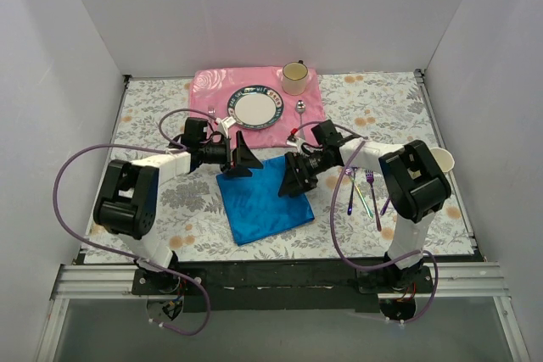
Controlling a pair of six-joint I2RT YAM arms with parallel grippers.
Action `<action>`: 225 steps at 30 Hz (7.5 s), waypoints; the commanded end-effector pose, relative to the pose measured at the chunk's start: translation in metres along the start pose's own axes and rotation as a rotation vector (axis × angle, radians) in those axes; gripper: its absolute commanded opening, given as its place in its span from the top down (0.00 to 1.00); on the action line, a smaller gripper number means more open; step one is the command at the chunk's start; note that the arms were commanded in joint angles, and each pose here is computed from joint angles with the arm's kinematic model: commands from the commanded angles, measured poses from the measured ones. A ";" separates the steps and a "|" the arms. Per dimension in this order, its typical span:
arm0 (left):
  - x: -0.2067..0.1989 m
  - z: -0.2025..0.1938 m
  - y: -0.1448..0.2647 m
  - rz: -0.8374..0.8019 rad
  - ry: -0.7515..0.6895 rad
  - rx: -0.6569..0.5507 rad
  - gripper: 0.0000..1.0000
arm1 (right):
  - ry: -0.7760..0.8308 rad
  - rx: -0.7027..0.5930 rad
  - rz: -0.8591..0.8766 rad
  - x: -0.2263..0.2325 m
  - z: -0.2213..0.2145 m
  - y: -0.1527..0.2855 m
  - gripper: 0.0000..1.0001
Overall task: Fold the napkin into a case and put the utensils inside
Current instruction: Smooth out the square-folded napkin at the center of the board.
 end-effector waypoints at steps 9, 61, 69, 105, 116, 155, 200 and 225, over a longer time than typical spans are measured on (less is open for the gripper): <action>0.066 -0.012 0.000 0.066 0.326 0.023 0.11 | -0.100 0.103 -0.010 -0.042 -0.030 -0.015 0.11; -0.032 0.011 0.041 -0.238 0.049 -0.152 0.09 | 0.174 -0.188 0.148 0.081 0.077 0.005 0.20; -0.005 0.018 0.020 -0.254 0.161 -0.215 0.18 | 0.077 -0.258 0.145 0.048 0.115 -0.025 0.51; 0.126 -0.023 0.010 0.202 0.628 -0.179 1.00 | -0.165 -0.217 0.131 -0.046 0.100 -0.039 0.86; 0.109 -0.010 0.011 0.155 0.510 -0.187 1.00 | -0.051 -0.261 0.246 0.032 0.123 -0.051 0.60; 0.126 -0.022 0.011 0.283 0.601 -0.166 1.00 | -0.198 -0.215 0.297 -0.021 0.133 -0.049 0.20; 0.030 0.007 -0.037 -0.021 0.343 -0.123 1.00 | -0.195 -0.203 0.386 0.029 0.063 -0.008 0.02; 0.105 -0.030 -0.035 0.275 0.513 -0.038 1.00 | -0.322 -0.150 0.389 -0.024 0.047 -0.013 0.01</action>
Point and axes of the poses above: each gripper's point midway between its finger pads, its own y axis back along the fingers, its own x axis along the line the jaws close on, z = x × y, the point moved 5 cm from there along y, back along the fingers, and after that the axes turned 7 degrees about -y, right-handed, at the moved point
